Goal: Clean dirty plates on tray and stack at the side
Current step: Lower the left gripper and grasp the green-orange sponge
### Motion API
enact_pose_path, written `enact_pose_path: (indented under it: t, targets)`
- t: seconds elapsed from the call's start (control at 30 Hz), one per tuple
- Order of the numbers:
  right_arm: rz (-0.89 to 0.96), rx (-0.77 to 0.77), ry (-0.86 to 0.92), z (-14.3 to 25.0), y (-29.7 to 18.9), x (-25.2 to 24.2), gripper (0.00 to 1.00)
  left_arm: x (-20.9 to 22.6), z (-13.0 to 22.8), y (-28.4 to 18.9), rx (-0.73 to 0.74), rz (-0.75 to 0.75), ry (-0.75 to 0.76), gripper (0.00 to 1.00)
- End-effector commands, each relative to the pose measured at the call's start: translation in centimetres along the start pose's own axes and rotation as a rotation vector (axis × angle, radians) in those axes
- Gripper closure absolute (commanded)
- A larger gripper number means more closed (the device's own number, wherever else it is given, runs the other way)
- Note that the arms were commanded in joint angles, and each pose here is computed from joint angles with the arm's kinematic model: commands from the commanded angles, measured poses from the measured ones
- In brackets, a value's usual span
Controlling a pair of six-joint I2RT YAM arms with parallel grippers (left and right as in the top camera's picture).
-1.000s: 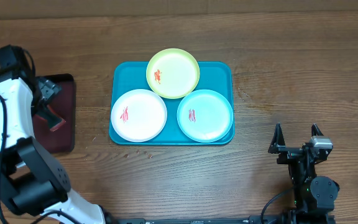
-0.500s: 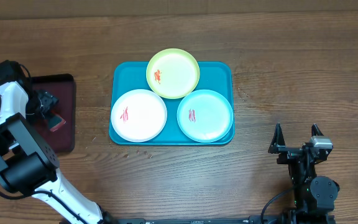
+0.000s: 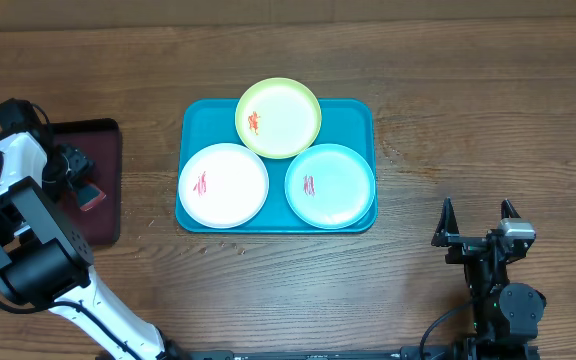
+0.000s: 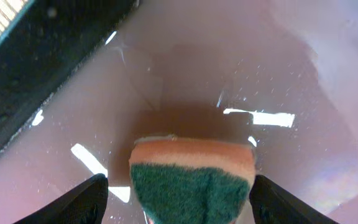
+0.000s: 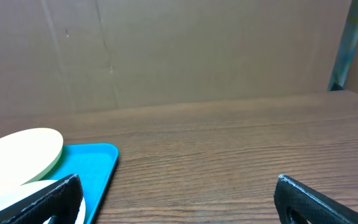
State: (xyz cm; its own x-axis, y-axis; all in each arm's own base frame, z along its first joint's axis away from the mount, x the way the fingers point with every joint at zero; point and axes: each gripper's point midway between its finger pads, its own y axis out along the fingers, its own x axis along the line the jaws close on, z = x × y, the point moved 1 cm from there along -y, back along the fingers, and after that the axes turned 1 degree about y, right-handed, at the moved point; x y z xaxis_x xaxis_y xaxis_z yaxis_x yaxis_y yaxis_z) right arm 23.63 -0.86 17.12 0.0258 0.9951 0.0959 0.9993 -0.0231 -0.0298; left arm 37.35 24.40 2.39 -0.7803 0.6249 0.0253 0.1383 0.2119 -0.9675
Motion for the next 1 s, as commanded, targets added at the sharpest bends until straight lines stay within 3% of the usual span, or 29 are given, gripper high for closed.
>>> enact_pose_path:
  t: [0.0,0.07,0.23,0.5,0.57,0.7,0.73,0.83,0.87,0.93,0.97]
  targets:
    - [0.008,-0.007,0.008,0.1,0.0,-0.2,0.0,-0.1,0.5,0.6,0.018,0.002,0.025,0.32]
    - [0.008,-0.007,0.008,0.1,0.0,-0.2,0.0,-0.1,0.6,0.6,0.022,0.001,0.026,0.42]
    - [0.008,-0.007,0.008,0.1,0.0,-0.2,0.0,-0.1,1.3,1.3,0.051,0.008,0.028,0.37]
    - [0.008,-0.007,0.008,0.1,0.0,-0.2,0.0,0.1,2.8,3.0,0.117,-0.012,0.035,0.37]
    - [0.008,-0.007,0.008,0.1,0.0,-0.2,0.0,0.3,2.8,3.0,0.113,-0.02,0.035,0.45]
    - [0.008,-0.007,0.008,0.1,0.0,-0.2,0.0,0.9,2.6,3.0,0.103,-0.062,0.038,0.91]
    - [0.008,-0.007,0.008,0.1,0.0,-0.2,0.0,1.1,2.6,2.9,0.104,-0.069,0.039,0.96]
    - [0.008,-0.007,0.008,0.1,0.0,-0.2,0.0,1.2,2.8,2.9,0.113,-0.074,0.04,0.96]
    - [0.008,-0.007,0.008,0.1,0.0,-0.2,0.0,1.2,3.0,2.9,0.121,-0.077,0.042,0.87]
    - [0.008,-0.007,0.008,0.1,0.0,-0.2,0.0,1.3,3.5,2.8,0.142,-0.079,0.044,0.14]
    - [0.008,-0.007,0.008,0.1,0.0,-0.2,0.0,1.4,3.8,2.8,0.158,-0.081,0.045,0.0]
